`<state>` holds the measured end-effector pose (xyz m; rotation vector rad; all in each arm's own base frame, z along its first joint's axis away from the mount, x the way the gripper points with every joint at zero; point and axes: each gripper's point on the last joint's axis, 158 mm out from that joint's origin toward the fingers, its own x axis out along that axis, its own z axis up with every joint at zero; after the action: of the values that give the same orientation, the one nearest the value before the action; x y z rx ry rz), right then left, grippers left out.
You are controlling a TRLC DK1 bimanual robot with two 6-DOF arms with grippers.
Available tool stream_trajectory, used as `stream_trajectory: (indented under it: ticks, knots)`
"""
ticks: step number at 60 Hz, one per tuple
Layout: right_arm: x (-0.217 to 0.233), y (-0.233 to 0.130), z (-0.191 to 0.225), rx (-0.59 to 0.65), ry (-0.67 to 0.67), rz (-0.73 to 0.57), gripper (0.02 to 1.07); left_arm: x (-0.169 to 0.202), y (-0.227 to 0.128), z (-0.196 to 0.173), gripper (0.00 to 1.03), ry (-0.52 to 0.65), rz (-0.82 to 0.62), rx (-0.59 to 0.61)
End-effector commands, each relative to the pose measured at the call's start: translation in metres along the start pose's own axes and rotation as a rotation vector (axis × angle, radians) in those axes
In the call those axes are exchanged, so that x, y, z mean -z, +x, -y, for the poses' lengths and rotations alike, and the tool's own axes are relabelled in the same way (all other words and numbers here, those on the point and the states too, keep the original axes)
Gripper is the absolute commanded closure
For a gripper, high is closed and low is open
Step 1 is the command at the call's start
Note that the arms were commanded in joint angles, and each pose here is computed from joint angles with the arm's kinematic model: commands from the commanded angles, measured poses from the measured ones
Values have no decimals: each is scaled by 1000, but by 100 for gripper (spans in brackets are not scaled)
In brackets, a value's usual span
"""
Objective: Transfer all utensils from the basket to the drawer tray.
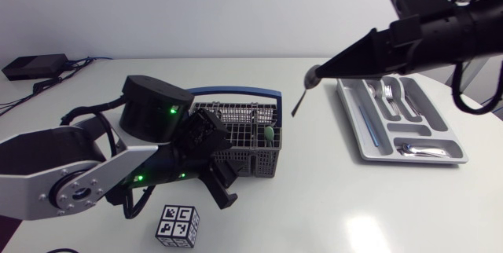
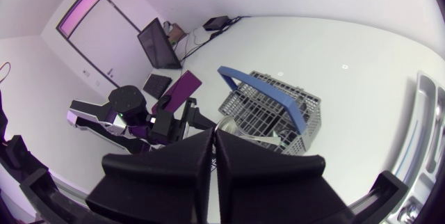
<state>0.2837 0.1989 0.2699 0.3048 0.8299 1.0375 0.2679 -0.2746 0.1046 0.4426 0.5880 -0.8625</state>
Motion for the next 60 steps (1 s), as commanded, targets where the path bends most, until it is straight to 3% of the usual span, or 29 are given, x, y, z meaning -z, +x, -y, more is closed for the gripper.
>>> stream_trajectory:
  ticks: [1,16,36,50,60]
  knots:
    - [0,-22,18,73,23,28,101,0,-3,-3,43,3,0,-4]
    - [26,-72,108,413,99,32,101,-8,-7,-2,43,8,11,-2]
    - [103,-139,270,874,215,-84,101,-9,-6,-1,43,10,13,0]
    - [137,-169,347,1070,265,-139,101,-11,-6,1,43,12,15,5]
    - [150,-174,373,1145,297,-172,101,-11,-6,1,43,12,12,5]
